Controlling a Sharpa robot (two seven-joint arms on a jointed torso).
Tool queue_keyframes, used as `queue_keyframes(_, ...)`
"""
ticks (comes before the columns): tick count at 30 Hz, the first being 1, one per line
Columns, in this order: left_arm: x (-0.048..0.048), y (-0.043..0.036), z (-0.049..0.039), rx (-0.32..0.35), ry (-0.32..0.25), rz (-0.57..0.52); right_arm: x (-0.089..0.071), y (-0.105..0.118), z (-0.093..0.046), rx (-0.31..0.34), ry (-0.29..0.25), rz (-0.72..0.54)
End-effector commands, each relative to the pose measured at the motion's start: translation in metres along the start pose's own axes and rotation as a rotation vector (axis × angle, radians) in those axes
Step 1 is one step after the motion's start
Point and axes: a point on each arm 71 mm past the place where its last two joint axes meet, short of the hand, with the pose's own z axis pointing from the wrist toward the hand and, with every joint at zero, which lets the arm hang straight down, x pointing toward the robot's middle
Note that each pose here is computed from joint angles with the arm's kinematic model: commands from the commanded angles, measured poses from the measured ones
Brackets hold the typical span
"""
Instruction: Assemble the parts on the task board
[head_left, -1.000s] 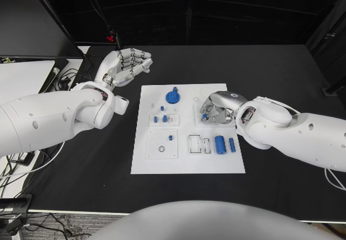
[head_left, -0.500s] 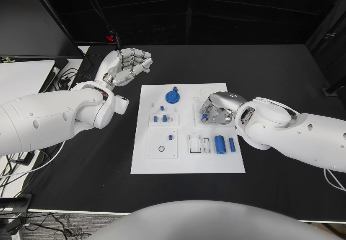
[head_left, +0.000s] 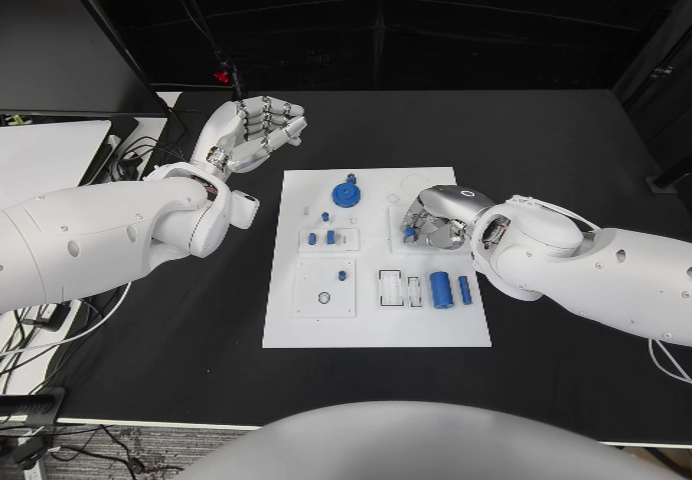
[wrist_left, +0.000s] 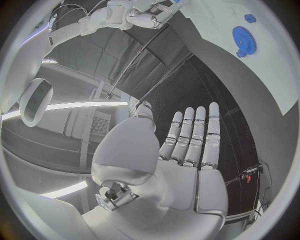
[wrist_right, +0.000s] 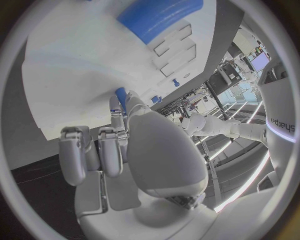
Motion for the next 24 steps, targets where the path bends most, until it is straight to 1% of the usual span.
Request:
queue_keyframes(1,0.0002,-0.0017,0.0008,0.013,0.002,-0.007,-0.001,0.002,0.000,-0.019,-0.009,0.000)
queue_keyframes(9,-0.0003,-0.0015,0.0006,0.013,0.001,-0.006,-0.003,0.001,-0.001,-0.029,-0.031,0.007)
queue_keyframes(15,-0.0008,-0.0014,0.0003,0.012,0.000,-0.005,-0.005,0.001,-0.003,-0.030,-0.055,0.050)
queue_keyframes(24,-0.0009,-0.0009,0.0001,0.010,0.001,-0.005,-0.010,0.001,-0.014,-0.033,-0.087,0.125)
